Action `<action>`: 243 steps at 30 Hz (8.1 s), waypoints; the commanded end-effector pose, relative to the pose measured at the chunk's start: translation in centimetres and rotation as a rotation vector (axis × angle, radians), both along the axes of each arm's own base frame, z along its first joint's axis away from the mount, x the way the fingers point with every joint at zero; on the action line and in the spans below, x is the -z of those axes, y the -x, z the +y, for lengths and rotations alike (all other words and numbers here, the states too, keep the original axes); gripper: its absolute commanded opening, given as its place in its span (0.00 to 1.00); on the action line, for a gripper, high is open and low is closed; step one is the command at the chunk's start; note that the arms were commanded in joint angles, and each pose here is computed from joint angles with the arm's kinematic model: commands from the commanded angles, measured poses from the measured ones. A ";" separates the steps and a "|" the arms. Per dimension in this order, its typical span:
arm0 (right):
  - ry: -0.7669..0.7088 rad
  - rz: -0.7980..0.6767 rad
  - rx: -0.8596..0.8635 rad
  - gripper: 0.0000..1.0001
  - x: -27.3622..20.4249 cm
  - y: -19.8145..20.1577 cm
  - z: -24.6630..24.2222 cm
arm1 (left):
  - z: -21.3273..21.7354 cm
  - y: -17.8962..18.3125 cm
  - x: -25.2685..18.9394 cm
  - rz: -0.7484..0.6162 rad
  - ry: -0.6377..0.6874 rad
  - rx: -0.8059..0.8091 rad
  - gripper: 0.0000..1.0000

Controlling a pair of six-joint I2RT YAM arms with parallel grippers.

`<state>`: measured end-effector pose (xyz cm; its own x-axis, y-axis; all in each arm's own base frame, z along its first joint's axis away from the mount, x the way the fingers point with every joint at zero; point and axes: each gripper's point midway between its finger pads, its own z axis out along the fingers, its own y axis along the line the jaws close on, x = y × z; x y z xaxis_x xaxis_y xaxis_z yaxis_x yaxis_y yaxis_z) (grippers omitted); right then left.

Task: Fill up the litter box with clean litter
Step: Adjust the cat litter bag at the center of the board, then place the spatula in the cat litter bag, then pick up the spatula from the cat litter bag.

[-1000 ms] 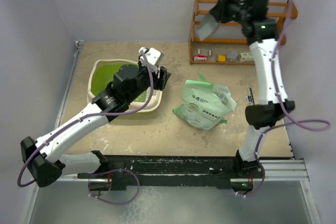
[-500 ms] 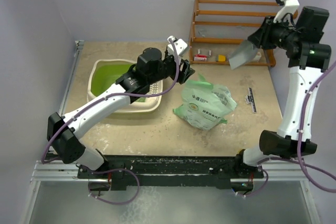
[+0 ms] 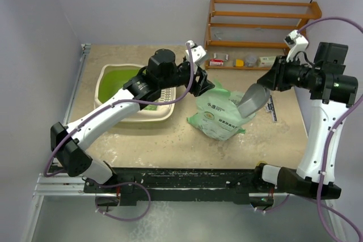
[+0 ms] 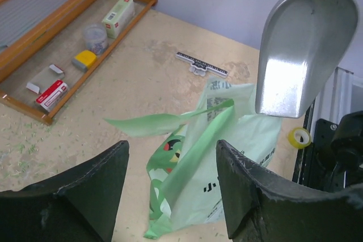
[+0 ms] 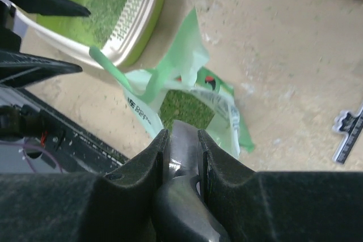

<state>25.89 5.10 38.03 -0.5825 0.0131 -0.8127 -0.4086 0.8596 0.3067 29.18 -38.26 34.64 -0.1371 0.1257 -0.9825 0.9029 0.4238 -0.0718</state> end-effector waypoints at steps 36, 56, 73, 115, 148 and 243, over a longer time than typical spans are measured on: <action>0.004 0.083 -0.060 0.00 5.9 -3.7 -0.6 | 2.3 2.9 -0.1 0.010 -0.135 0.081 0.77; 0.003 0.109 -0.147 0.00 6.1 -1.7 0.5 | -0.4 0.4 8.1 0.007 -0.161 0.104 0.79; -0.003 0.121 -0.126 0.00 7.1 -2.7 0.1 | -3.7 1.0 8.9 0.092 -0.228 0.315 0.03; -0.065 0.169 -0.081 0.00 10.8 -12.8 2.5 | 0.7 -21.3 -2.8 -0.189 -0.043 -0.290 0.03; -0.046 0.251 -0.124 0.16 12.1 -10.2 3.3 | -0.4 -18.2 -4.6 -0.212 -0.007 -0.269 0.03; -0.061 0.451 -0.146 0.41 18.6 -4.0 2.6 | 3.1 -3.6 -1.4 -0.048 -0.041 -0.120 0.67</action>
